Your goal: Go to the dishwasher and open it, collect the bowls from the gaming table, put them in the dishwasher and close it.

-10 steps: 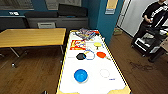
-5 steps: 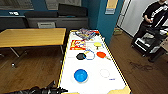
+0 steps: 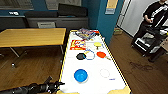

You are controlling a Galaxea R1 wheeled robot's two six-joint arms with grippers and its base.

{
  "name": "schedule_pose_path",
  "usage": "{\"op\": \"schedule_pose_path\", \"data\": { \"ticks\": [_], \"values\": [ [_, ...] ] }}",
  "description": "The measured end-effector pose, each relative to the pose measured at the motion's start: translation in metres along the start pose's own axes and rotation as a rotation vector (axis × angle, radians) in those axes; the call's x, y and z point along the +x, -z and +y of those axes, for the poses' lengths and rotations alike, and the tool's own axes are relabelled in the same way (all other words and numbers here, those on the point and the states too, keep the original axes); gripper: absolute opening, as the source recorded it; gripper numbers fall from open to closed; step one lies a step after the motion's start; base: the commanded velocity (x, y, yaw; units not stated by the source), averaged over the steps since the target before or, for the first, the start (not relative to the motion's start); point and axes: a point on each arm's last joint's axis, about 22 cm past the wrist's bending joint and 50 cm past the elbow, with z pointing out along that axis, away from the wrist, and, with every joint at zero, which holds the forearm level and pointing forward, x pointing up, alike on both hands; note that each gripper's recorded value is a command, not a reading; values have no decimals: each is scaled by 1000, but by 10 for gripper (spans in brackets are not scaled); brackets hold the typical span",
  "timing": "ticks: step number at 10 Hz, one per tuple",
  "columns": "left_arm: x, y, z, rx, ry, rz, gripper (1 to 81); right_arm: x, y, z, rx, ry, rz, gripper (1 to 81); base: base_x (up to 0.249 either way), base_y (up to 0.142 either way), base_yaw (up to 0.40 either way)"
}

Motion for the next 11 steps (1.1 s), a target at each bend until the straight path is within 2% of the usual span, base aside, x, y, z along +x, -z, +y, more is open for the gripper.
{"op": "schedule_pose_path", "data": {
  "ticks": [1, 2, 3, 5, 6, 9, 10, 11],
  "values": [
    [10, 1, -3, -3, 27, 25, 811, 1, 0, 0, 0, 2, -3, 10, 0, 0, 0],
    [23, 3, -3, -11, 37, 57, 811, -1, 0, 0, -1, 2, -13, 10, 0, 0, 0],
    [31, 0, 2, -17, 37, 69, 811, -1, -1, 0, 0, 2, -16, 10, 0, 0, 0],
    [37, -16, 23, -43, 24, 70, 811, 1, -1, -1, 0, 3, -14, 10, 0, 0, 0],
    [37, -25, 26, -45, 23, 67, 811, 1, -1, -1, 0, 3, -15, 10, 0, 0, 0],
    [44, -44, 36, -45, 14, 71, 811, 2, -3, -4, 5, 3, -13, 10, 0, 0, 0],
    [42, -53, 40, -43, 12, 62, 811, 4, -4, -6, 9, 4, -12, 10, 0, 0, 0],
    [37, -63, 38, -23, 12, 42, 811, 5, -5, -7, 10, 4, -11, 10, 0, 0, 0]
  ]
}}
